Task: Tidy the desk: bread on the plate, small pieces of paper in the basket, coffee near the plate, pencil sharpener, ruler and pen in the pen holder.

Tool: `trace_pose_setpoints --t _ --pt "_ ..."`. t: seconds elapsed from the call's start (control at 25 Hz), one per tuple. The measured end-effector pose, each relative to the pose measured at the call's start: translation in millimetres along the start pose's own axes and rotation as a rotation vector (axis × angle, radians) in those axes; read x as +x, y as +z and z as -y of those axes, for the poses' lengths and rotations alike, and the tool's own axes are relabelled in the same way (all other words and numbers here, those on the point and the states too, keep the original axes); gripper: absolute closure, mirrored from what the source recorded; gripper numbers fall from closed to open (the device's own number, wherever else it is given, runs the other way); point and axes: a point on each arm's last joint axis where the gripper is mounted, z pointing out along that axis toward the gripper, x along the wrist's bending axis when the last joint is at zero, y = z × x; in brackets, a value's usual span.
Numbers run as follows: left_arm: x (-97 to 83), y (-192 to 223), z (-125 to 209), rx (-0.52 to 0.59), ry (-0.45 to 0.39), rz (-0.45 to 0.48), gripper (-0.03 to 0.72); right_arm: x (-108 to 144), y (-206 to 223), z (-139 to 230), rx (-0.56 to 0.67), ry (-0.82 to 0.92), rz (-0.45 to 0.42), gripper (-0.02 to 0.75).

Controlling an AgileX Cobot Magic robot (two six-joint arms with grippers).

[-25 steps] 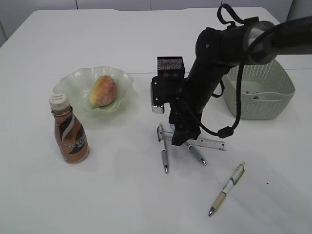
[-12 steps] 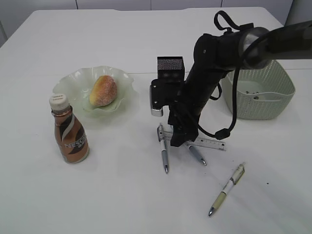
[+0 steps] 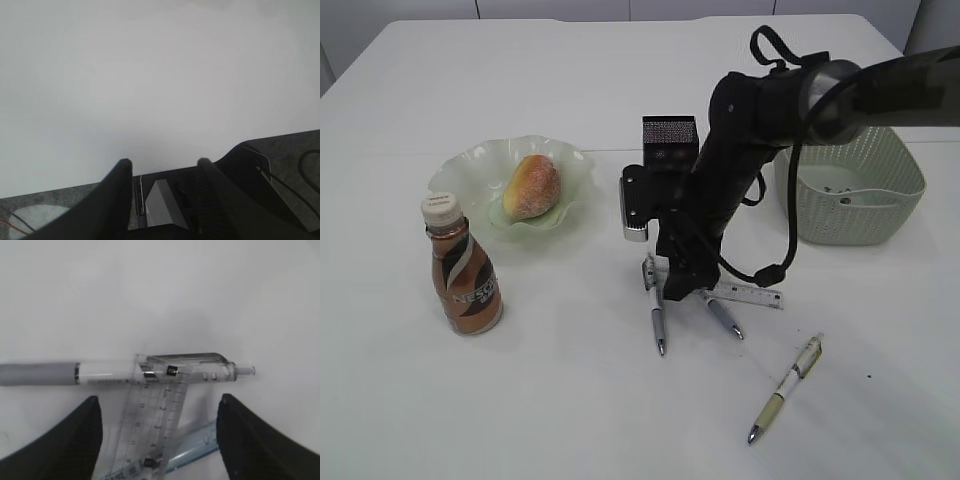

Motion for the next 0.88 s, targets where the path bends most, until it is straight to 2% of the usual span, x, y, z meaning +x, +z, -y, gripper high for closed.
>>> trace_pose_setpoints --t 0.88 --pt "0.0 0.0 0.0 0.0 0.0 0.0 0.381 1.2 9.5 -1.0 0.004 -0.015 -0.005 0.185"
